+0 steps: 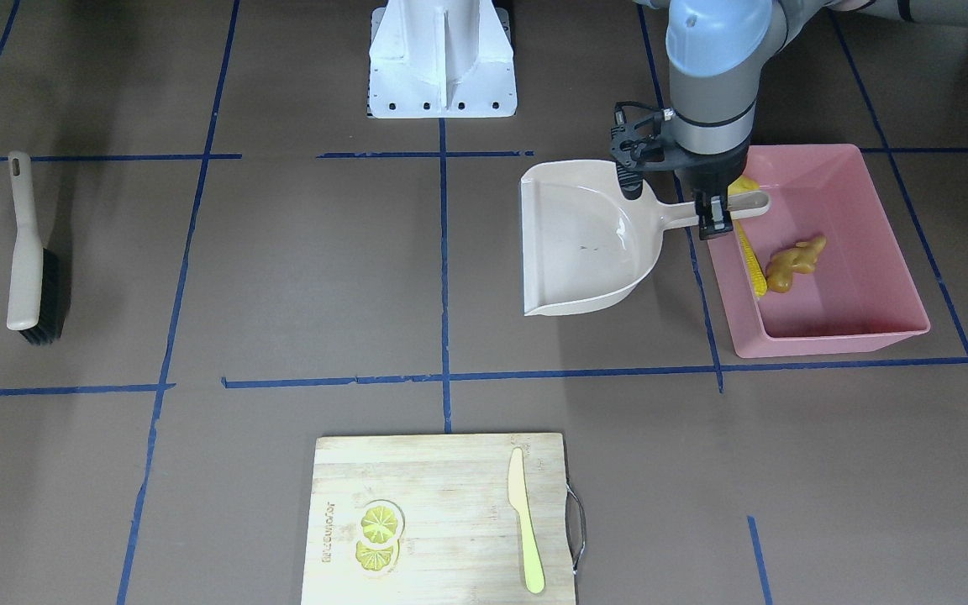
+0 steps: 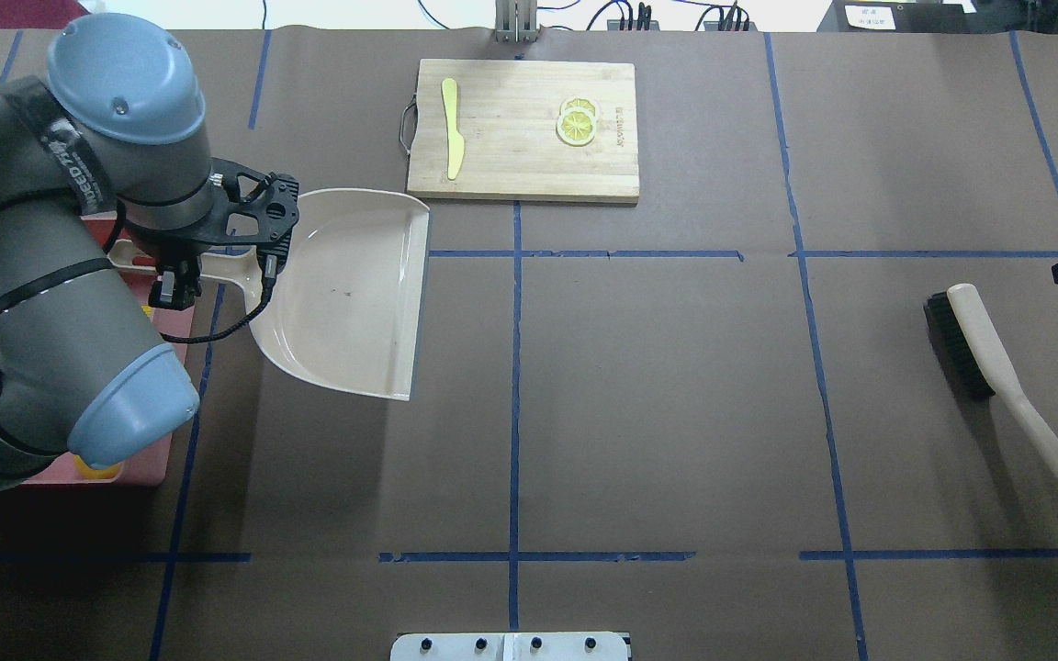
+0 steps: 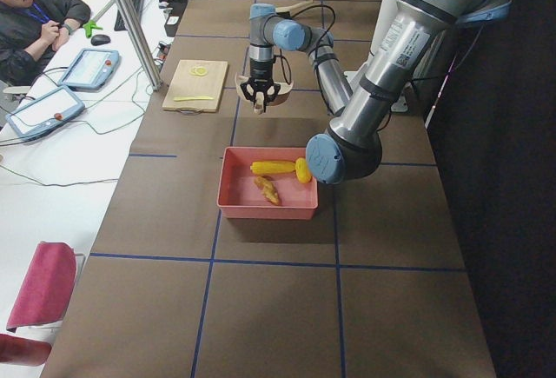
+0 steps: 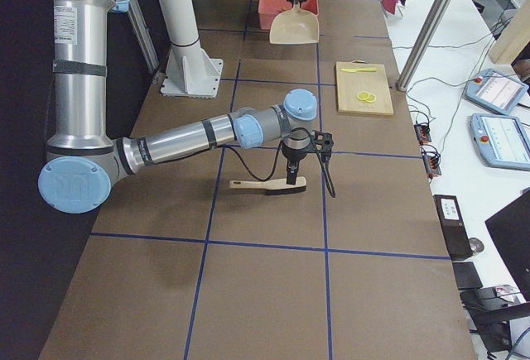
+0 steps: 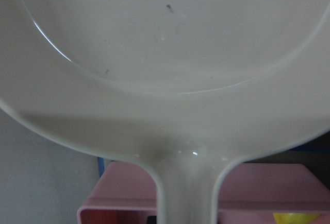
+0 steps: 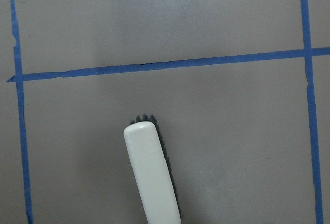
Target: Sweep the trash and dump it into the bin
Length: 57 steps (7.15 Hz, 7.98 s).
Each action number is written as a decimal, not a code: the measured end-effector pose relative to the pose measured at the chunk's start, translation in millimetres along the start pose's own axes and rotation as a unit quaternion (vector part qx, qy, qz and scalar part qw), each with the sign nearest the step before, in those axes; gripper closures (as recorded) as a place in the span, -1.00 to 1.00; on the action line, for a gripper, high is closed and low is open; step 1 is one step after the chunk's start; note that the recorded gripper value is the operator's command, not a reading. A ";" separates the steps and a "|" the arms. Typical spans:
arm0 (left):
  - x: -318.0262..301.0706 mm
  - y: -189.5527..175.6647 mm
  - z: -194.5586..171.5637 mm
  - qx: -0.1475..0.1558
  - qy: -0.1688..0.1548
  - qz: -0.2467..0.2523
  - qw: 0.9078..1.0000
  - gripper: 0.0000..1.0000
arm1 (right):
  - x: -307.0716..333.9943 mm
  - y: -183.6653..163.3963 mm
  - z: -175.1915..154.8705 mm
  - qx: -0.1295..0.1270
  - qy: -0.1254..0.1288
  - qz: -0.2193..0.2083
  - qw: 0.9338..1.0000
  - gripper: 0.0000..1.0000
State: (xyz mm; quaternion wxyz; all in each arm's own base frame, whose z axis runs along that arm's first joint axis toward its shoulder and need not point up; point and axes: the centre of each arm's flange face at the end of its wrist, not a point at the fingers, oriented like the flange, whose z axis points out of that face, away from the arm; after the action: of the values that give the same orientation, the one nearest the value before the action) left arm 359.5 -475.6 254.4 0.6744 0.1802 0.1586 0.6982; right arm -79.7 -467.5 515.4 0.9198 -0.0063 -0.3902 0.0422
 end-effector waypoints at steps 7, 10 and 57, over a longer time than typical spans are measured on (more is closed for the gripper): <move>4.0 -62.5 73.6 0.015 0.043 -0.001 0.999 0.86 | 2.3 -2.6 2.3 0.008 0.001 -0.006 1.000 -0.99; 3.7 -80.4 83.4 0.014 0.047 -0.012 0.999 0.80 | 3.3 -2.2 2.7 0.007 0.001 -0.005 1.000 -0.99; -7.7 573.8 158.8 0.077 0.111 -0.706 0.696 -1.00 | 188.4 23.0 -19.9 0.042 -0.024 -0.051 0.998 -0.99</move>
State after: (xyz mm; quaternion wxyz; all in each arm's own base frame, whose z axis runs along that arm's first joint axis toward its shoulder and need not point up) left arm -74.0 -509.7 661.2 0.9304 -0.0125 0.3660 0.0177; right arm 63.3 -428.7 635.7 0.9105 0.0532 -0.4099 0.0117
